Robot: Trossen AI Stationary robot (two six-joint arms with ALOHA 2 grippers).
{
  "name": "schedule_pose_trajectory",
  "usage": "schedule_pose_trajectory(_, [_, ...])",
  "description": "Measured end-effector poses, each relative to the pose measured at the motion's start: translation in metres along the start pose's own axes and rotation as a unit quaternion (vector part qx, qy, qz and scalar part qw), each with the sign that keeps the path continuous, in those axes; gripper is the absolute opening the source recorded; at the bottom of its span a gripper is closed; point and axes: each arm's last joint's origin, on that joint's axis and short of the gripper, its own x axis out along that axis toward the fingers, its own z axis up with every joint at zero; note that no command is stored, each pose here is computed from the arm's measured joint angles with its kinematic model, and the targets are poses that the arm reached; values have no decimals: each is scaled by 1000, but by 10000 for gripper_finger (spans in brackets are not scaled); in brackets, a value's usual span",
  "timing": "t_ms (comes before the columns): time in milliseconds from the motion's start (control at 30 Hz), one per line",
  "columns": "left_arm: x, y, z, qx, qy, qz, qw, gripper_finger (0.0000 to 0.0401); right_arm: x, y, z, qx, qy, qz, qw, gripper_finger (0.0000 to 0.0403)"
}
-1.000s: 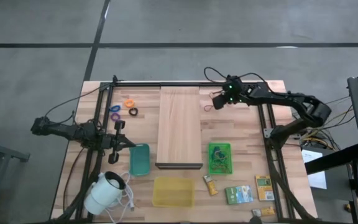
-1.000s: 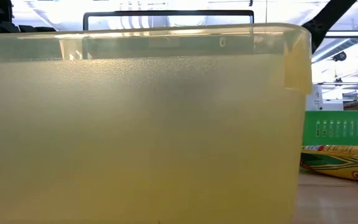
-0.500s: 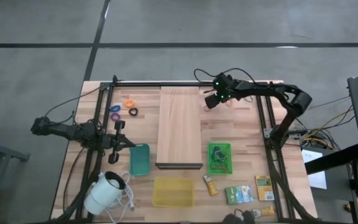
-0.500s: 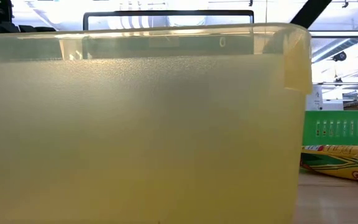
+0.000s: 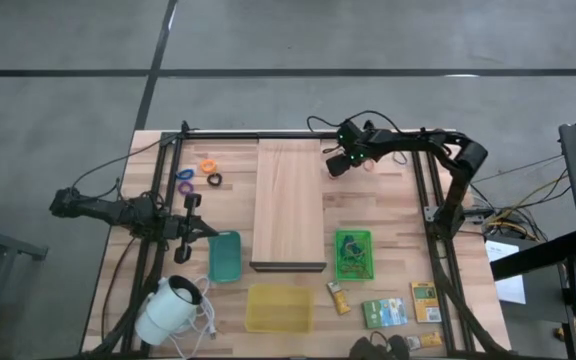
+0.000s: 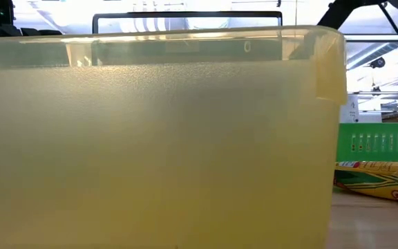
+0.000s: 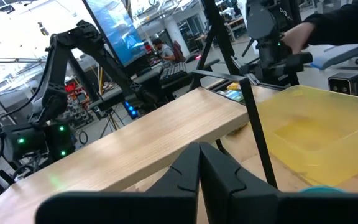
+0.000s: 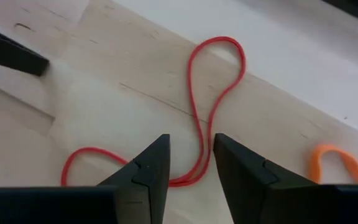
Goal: Pick & Place Office Desk Supplies
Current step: Put the red rubber band into the green bin
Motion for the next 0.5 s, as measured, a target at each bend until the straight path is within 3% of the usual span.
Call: schedule_pose_trajectory(500, [0,0,0,0,0,0,1000,12,-3,-2,-2,-4,0,-21,1000,104])
